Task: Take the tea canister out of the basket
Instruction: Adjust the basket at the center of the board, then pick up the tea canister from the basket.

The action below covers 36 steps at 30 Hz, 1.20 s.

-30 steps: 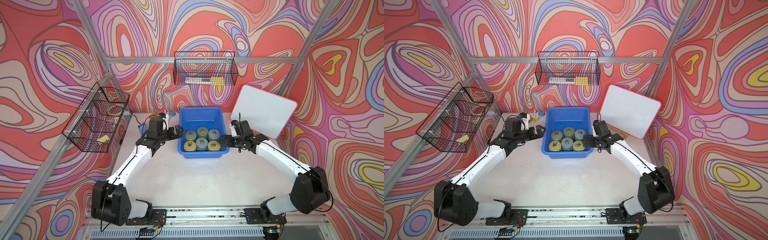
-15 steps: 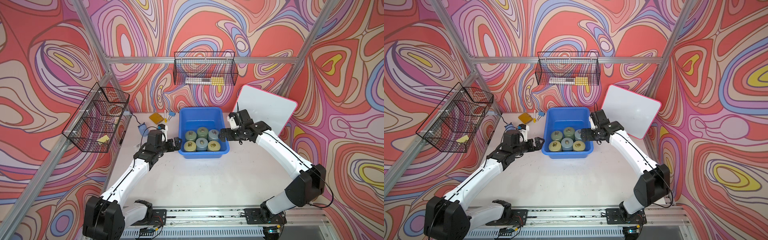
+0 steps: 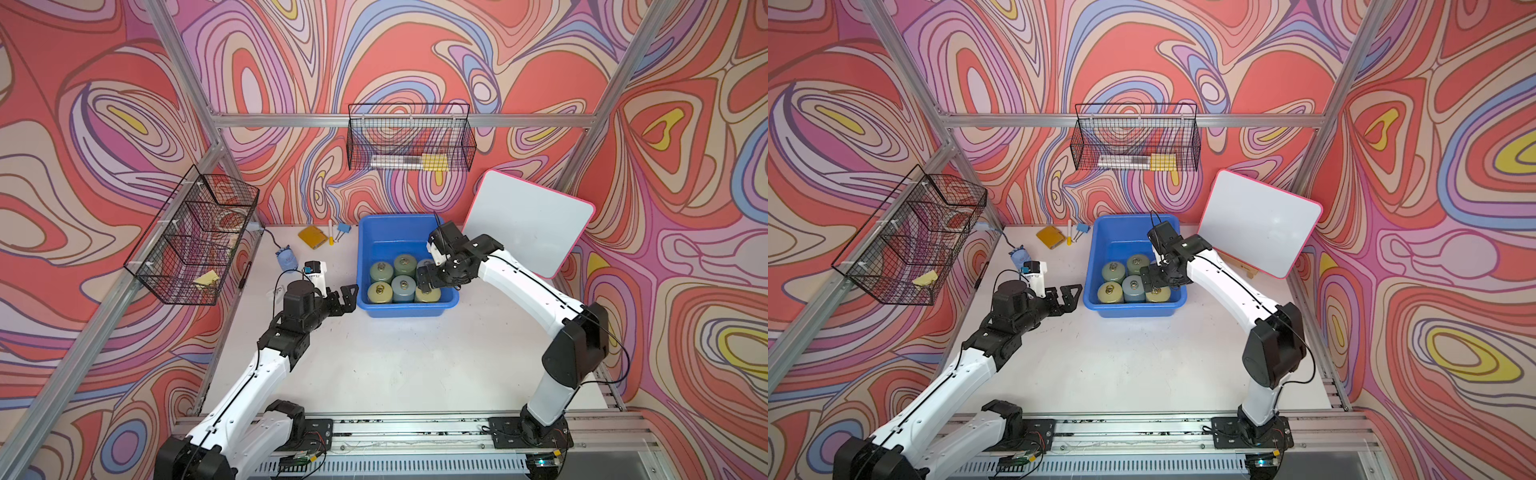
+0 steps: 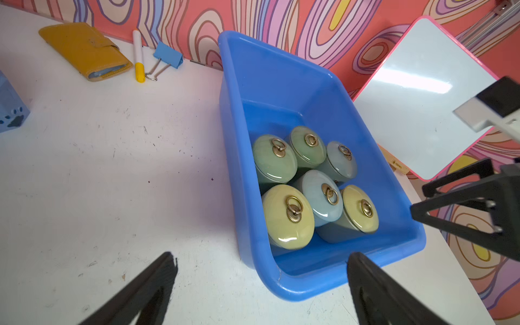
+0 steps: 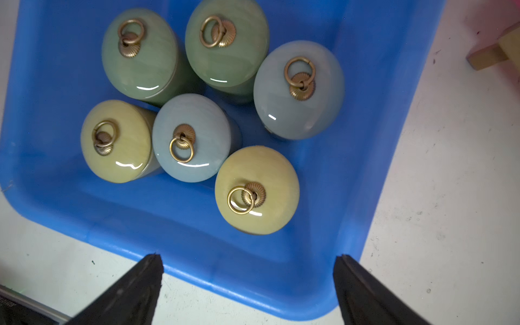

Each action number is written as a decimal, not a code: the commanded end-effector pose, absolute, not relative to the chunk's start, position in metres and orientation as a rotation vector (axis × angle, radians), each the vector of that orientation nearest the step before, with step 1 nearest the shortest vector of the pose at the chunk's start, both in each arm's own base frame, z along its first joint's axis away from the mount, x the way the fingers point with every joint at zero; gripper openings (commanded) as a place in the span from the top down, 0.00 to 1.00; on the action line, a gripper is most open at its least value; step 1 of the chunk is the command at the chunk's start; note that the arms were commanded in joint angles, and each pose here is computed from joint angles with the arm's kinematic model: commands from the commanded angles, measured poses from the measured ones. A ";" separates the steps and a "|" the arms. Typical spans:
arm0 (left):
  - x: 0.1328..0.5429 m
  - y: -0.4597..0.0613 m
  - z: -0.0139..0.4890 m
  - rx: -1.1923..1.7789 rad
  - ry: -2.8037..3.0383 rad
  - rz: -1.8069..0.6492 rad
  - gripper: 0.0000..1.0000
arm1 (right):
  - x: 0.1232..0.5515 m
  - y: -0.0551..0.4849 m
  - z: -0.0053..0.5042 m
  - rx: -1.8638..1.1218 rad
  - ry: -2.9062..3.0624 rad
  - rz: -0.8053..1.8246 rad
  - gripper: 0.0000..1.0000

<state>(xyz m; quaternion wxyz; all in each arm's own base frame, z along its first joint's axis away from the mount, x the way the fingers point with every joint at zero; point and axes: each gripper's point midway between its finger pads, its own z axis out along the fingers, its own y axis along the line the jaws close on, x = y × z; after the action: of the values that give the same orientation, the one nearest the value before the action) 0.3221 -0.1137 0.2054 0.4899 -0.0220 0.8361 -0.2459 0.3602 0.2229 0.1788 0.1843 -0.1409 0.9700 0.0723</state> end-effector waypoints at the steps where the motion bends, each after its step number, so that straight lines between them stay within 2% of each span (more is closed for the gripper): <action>1: 0.324 -0.113 0.213 -0.052 1.986 -0.594 0.01 | 0.362 0.222 0.168 -0.441 2.767 0.119 0.03; 13: 0.325 -0.114 0.209 -0.050 2.001 -0.599 0.01 | 0.378 0.232 0.129 -0.587 2.841 0.039 0.04; 22: 0.325 -0.115 0.209 -0.048 2.004 -0.601 0.01 | 0.388 0.235 0.107 -0.586 2.885 -0.005 0.05; 36: 0.325 -0.115 0.208 -0.053 2.007 -0.601 0.01 | 0.388 0.229 0.083 -0.519 2.968 -0.031 0.17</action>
<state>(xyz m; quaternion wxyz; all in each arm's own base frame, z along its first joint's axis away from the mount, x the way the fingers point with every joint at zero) 0.3240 -0.1141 0.2064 0.4929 -0.0218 0.8341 -0.2467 0.3848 0.2307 0.0907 0.0698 -0.1827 0.9807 -0.0060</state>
